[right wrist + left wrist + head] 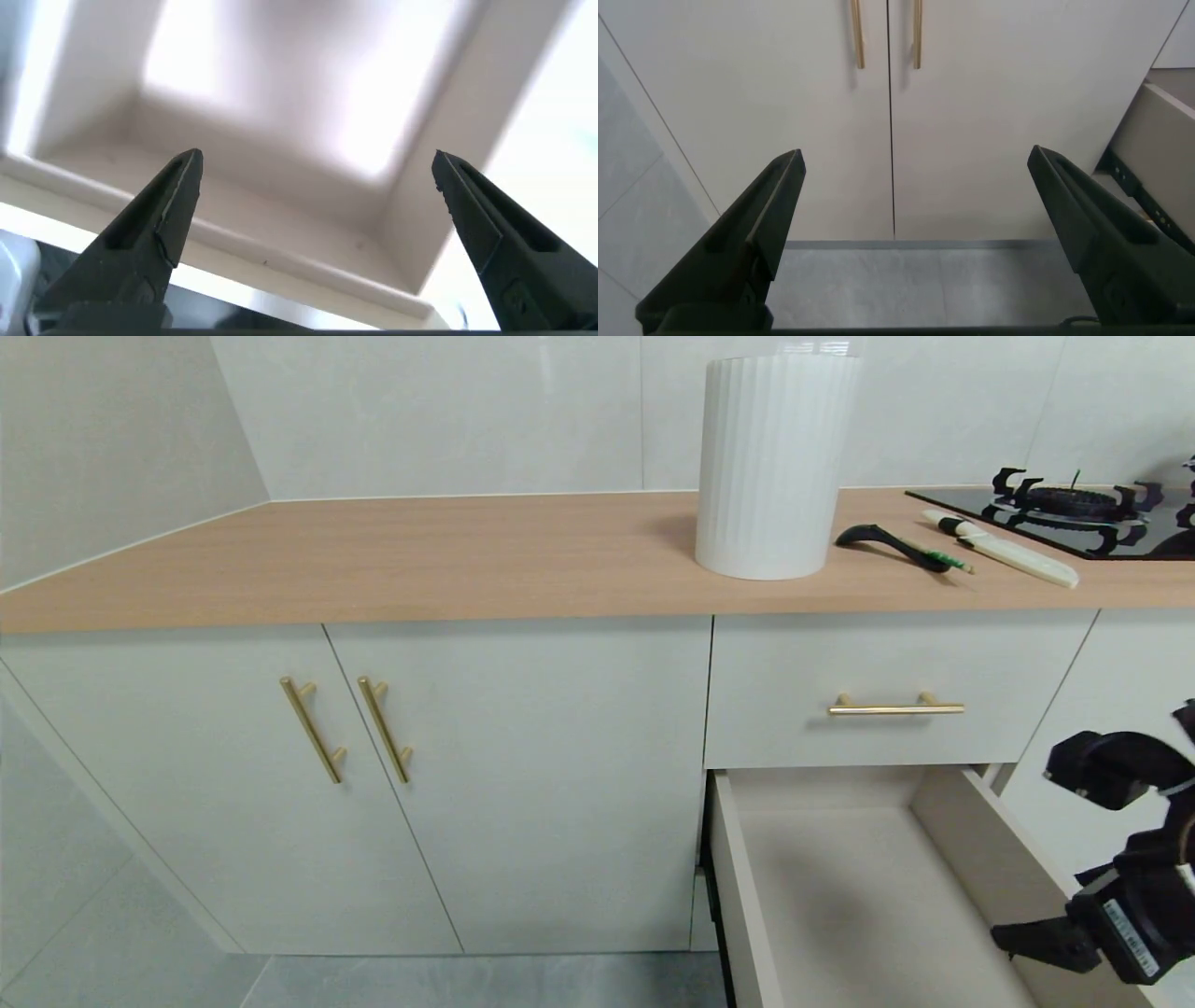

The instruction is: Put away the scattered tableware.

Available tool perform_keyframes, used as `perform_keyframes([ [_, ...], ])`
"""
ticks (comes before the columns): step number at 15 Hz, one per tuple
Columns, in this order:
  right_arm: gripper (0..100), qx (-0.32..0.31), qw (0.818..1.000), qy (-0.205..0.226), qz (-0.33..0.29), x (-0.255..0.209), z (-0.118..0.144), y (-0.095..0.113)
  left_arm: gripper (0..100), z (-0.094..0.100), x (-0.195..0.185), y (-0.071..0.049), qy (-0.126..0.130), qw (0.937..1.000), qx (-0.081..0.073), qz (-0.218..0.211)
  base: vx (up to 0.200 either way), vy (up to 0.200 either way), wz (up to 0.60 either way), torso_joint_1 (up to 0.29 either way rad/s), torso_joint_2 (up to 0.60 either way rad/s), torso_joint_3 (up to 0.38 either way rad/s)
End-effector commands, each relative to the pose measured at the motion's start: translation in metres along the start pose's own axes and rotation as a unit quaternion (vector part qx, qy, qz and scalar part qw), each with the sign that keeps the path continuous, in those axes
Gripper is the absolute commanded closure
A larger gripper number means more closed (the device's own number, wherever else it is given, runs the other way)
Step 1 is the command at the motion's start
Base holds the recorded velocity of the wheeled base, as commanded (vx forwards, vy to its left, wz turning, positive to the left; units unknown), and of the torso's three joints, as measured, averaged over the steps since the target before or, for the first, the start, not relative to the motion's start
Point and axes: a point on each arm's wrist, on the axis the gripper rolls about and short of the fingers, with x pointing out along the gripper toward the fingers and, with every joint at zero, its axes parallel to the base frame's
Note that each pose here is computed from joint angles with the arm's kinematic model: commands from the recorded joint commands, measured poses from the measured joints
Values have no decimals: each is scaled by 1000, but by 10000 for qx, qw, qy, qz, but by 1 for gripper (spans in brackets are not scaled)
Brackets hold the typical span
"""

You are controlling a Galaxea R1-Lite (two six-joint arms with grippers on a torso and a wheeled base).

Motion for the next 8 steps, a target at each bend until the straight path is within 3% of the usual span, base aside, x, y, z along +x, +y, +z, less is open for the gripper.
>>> perform_keyframes([
  [1,0,76,9972,-723,-170,-35,-6,-4,0,0,0,0,4,10000,-2,3,0,0,0,0,0,0],
  [2,0,75,9970,-744,-178,-36,-6,-4,0,0,0,0,4,10000,-2,3,0,0,0,0,0,0],
  [5,0,22,9968,-777,-210,-37,-7,-5,0,0,0,0,4,10000,-2,3,0,0,0,15,-198,-274],
  [8,0,-25,9957,-893,-250,-43,-9,-5,0,0,0,0,4,10000,-2,3,0,0,0,69,-487,-349],
])
